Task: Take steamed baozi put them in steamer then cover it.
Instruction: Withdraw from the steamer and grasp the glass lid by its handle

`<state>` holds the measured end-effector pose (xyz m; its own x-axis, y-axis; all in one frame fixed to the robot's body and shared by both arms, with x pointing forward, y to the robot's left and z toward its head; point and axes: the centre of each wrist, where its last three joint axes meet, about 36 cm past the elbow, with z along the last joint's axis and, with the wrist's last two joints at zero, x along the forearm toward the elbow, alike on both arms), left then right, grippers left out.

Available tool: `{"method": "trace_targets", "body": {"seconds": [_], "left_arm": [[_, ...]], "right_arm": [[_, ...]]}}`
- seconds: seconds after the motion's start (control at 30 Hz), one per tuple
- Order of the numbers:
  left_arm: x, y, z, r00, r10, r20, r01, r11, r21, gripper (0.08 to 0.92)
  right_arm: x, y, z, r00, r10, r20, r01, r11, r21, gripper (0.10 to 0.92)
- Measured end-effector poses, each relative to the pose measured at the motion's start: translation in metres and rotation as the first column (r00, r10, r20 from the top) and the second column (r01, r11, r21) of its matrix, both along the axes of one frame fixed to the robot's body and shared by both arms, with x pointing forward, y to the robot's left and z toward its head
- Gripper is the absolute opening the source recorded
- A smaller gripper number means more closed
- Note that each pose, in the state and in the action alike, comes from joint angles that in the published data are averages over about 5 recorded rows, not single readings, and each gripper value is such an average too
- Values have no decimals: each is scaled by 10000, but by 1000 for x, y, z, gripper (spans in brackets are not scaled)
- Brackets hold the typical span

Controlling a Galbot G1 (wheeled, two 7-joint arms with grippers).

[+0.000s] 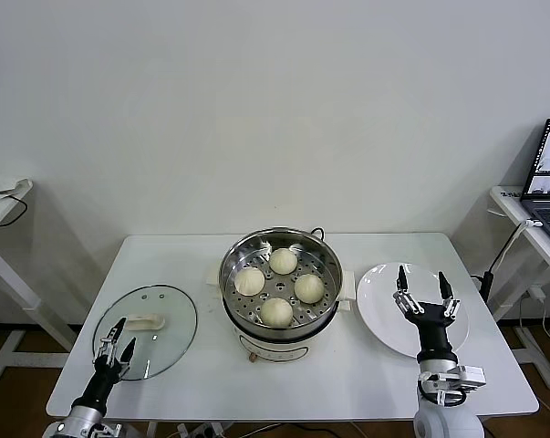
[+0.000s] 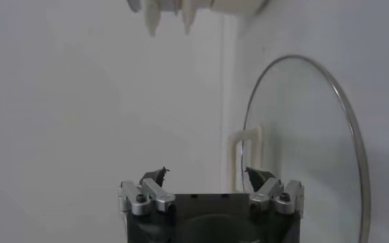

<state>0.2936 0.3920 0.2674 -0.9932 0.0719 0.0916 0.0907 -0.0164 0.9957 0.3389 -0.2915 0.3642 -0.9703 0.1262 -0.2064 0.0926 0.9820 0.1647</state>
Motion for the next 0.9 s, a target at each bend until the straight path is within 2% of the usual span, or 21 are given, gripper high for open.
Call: {"method": "trace_targets", "body": {"seconds": [0.27, 0.63, 0.9], "left_arm": [[15, -1, -6, 9999, 137, 35, -137, 9997, 221, 823], [39, -8, -6, 9991, 274, 309, -285, 9990, 344, 823], [54, -10, -8, 9991, 302, 307, -315, 9986, 430, 823]], "right_arm": [[0, -2, -2, 10000, -39, -52, 39, 10000, -46, 823], [2, -2, -6, 10000, -14, -90, 13, 9999, -101, 823], [2, -5, -8, 10000, -40, -84, 38, 9998, -201, 823]]}}
